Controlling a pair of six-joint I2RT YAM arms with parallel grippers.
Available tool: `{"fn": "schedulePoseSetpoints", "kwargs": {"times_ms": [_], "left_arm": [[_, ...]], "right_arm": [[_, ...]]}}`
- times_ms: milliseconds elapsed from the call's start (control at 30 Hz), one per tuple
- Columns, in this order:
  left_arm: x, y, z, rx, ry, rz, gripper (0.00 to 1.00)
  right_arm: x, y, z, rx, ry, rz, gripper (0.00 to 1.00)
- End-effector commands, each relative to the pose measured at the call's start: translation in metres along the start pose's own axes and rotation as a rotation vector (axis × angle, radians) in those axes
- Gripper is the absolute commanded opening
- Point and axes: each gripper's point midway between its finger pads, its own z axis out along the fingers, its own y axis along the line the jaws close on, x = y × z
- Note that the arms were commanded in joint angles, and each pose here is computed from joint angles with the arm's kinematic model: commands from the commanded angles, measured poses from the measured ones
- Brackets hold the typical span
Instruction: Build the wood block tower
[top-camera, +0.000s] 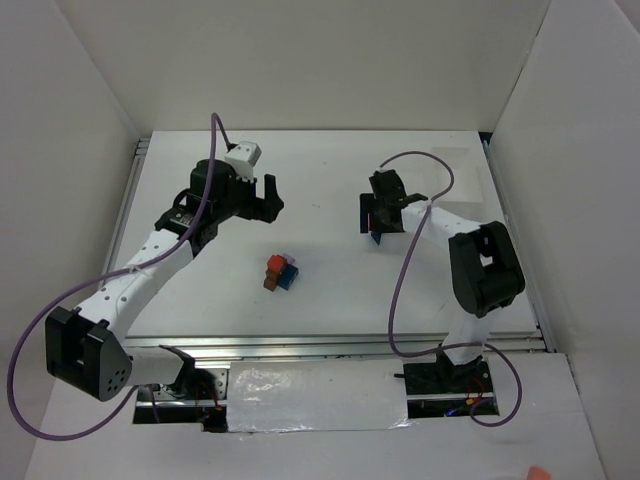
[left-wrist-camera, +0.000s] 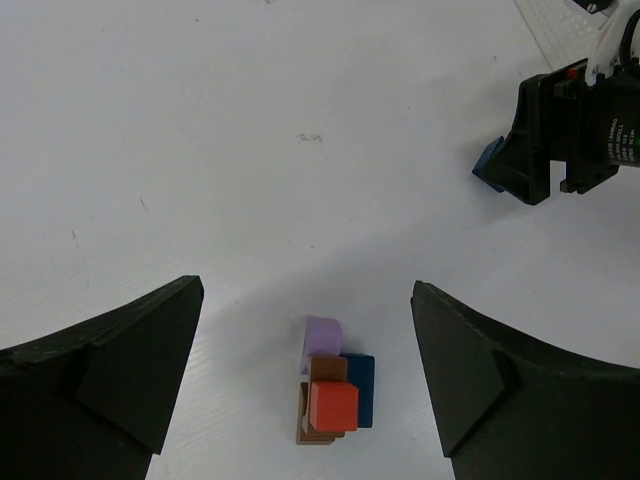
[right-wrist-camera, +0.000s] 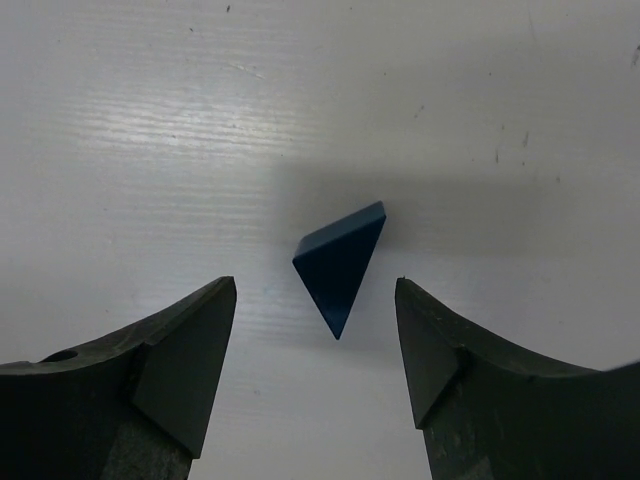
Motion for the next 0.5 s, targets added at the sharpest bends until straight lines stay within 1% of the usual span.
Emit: {"fn": "schedulePoseSetpoints", "kwargs": {"times_ms": [0,267,367,433,467], "left_arm": [[-0.015,0.000,0.003,-0.011,-0.052,0.019,0.99],[-0.016,0.007,0.009,-0.040,-0.064,0.039,0.99],[-0.014,0.009,0.012,-0.048,-0.056,0.044,0.99],[-0.013,0.010,0.014,-0.049,-0.054,0.054,0.99],[-0.019,0.008,0.013,-0.043,-0.069,0.056,0.99]], "right_arm": [[-0.007,0.005,0.003,-0.014,0.025,-0.009,0.72],[0.011,-0.001,0.010,0.015,0.106,-0.015,0.72],[0.014,-0.004,0.013,0.032,0.120,-0.013,0.57],[0.015,-0.005,0.014,0.037,0.129,-0.012,0.56],[0.016,-0.006,0.015,0.040,0.134,-0.011,0.54]]}}
